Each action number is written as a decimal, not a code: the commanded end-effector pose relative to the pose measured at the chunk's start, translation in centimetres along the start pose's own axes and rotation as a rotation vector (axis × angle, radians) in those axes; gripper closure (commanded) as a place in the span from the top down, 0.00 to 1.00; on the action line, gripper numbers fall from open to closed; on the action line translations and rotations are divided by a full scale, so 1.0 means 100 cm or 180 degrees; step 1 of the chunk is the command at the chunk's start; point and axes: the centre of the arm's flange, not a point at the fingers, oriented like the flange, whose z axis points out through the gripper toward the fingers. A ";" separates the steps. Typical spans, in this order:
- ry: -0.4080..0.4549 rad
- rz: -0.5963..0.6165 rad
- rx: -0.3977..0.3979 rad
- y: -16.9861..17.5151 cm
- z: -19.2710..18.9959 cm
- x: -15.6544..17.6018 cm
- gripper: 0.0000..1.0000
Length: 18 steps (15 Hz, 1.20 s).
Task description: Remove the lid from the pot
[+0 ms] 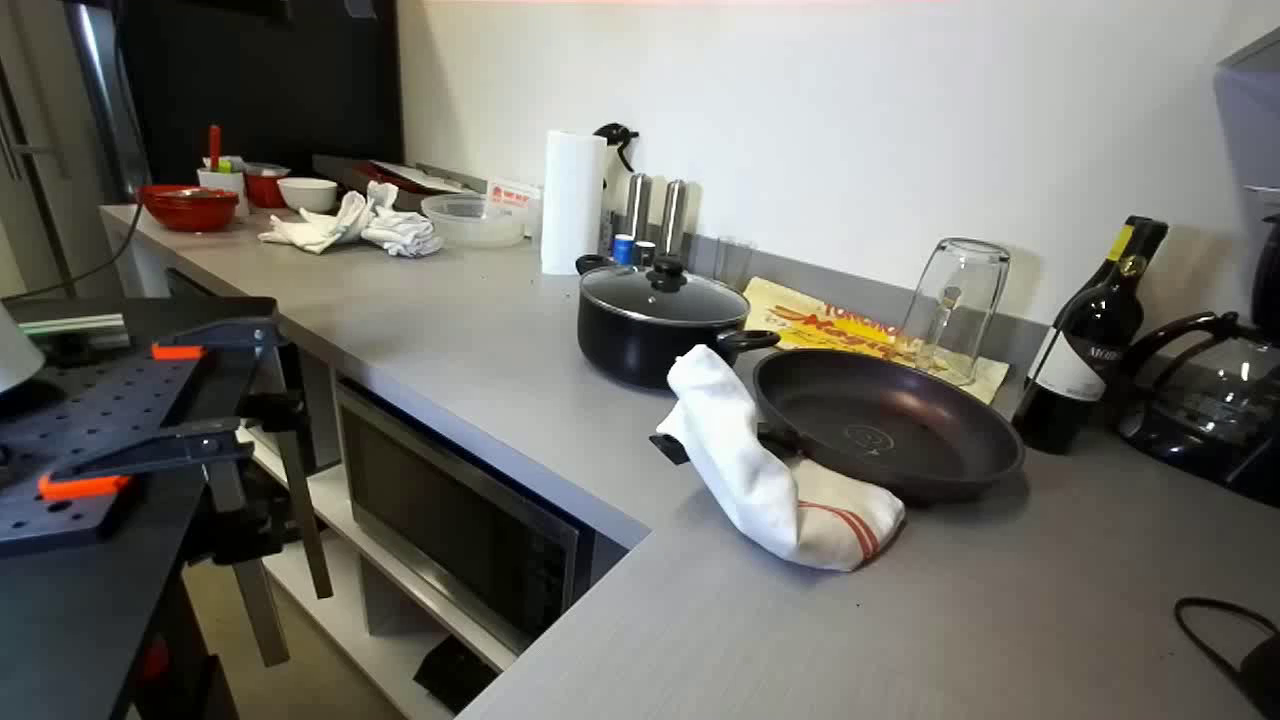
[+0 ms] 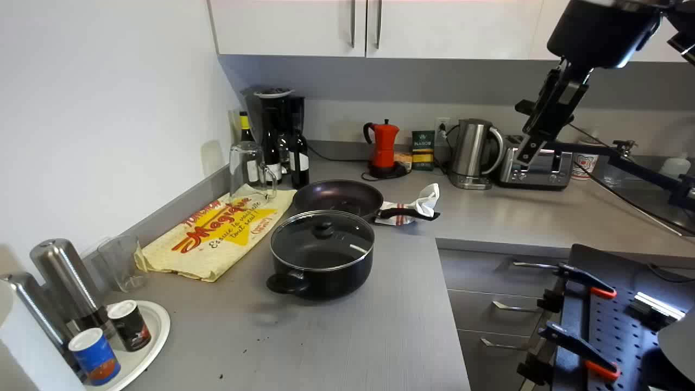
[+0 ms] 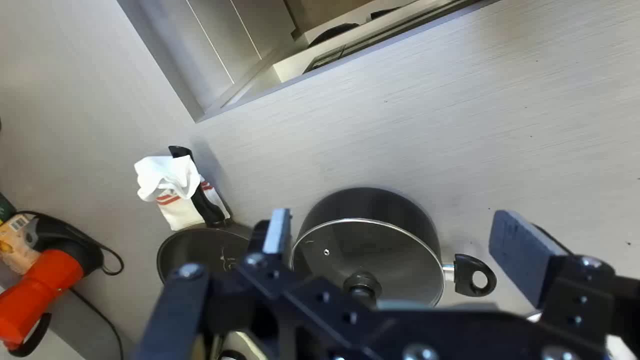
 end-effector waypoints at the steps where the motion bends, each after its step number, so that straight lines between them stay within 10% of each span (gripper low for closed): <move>1: -0.0022 -0.0001 -0.0005 0.000 0.002 -0.001 1.00; 18: -0.0199 -0.0086 0.0116 0.028 0.026 0.035 1.00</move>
